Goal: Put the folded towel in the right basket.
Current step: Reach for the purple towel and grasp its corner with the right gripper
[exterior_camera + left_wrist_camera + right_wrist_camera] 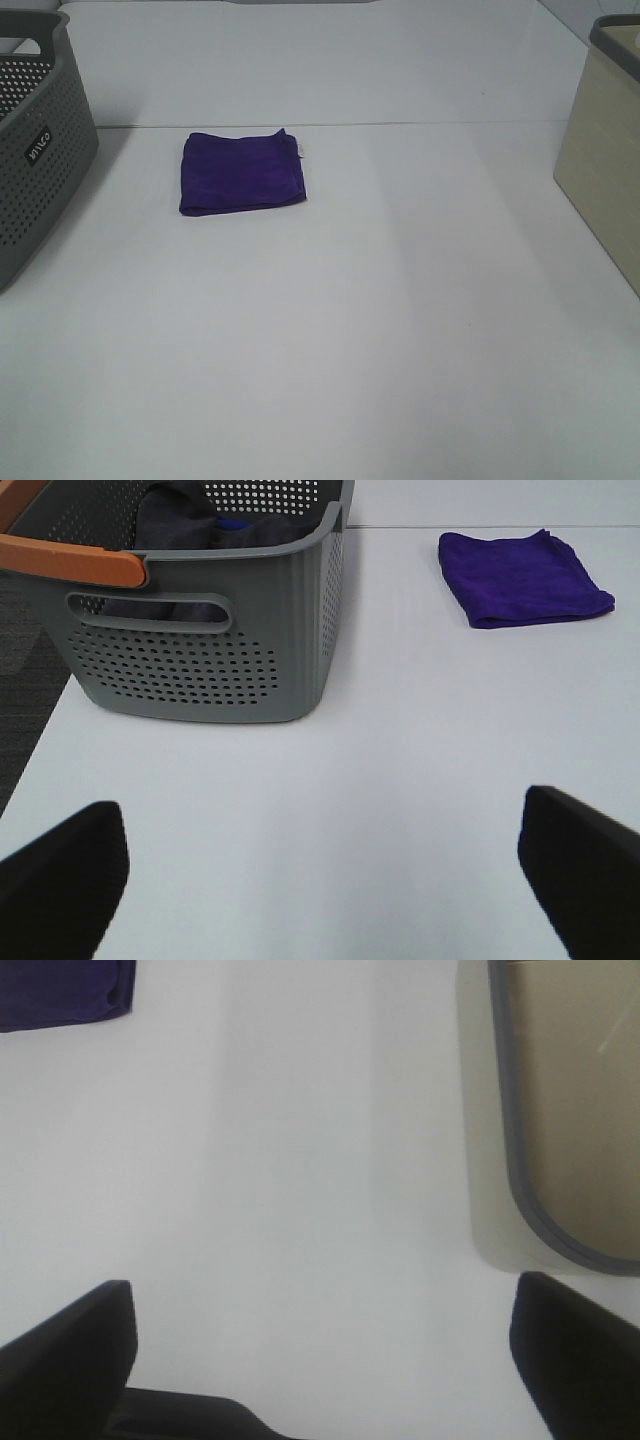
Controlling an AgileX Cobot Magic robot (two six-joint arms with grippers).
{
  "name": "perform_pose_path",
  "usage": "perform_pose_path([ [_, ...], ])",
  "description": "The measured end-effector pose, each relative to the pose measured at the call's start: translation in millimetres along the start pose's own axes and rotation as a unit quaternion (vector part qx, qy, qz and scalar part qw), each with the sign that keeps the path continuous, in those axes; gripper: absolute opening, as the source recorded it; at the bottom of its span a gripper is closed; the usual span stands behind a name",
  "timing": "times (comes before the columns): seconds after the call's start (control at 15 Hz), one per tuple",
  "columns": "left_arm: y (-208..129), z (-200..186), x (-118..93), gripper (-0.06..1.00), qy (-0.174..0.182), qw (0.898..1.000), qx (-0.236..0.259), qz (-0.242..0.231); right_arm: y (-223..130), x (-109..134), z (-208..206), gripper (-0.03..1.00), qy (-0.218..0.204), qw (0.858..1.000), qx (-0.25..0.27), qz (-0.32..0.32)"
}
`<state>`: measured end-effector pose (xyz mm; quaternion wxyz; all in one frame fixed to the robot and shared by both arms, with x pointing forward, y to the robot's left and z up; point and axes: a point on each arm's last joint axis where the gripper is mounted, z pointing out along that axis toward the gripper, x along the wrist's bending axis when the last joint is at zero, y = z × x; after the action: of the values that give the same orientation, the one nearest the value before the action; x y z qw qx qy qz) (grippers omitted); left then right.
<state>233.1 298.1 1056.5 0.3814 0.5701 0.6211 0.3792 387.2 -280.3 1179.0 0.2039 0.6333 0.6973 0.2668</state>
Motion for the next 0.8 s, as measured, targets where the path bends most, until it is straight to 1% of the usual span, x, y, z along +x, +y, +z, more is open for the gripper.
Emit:
perform_pose_path([
  [0.13,0.0,0.0,0.0,0.99,0.000,1.000,0.000,0.000,14.8,4.4,23.8,0.97,0.029,0.999,0.038,0.013],
  [0.27,0.0,0.0,0.0,0.99,0.000,1.000,0.000,0.000,37.3,5.0,64.8,0.97,0.043,0.995,0.087,0.026],
  [0.33,0.0,0.0,0.0,0.99,0.000,1.000,0.000,0.000,55.4,7.0,83.7,0.97,0.058,0.994,0.088,0.030],
  [0.4,0.0,0.0,0.0,0.99,0.000,1.000,0.000,0.000,92.4,13.4,127.8,0.97,0.105,0.990,0.090,0.030],
  [0.47,0.0,0.0,0.0,0.99,0.000,1.000,0.000,0.000,109.4,18.8,151.4,0.97,0.126,0.987,0.095,0.025],
  [0.53,0.0,0.0,0.0,0.99,0.000,1.000,0.000,0.000,125.1,28.1,181.7,0.97,0.143,0.984,0.107,0.015],
  [0.6,0.0,0.0,0.0,0.99,0.000,1.000,0.000,0.000,138.8,42.6,209.0,0.97,0.158,0.981,0.114,0.002],
  [0.73,0.0,0.0,0.0,0.99,0.000,1.000,0.000,0.000,151.4,75.1,275.3,0.97,0.179,0.973,0.142,-0.022],
  [0.8,0.0,0.0,0.0,0.99,0.000,1.000,0.000,0.000,157.2,91.4,299.9,0.97,0.194,0.969,0.148,-0.033],
])
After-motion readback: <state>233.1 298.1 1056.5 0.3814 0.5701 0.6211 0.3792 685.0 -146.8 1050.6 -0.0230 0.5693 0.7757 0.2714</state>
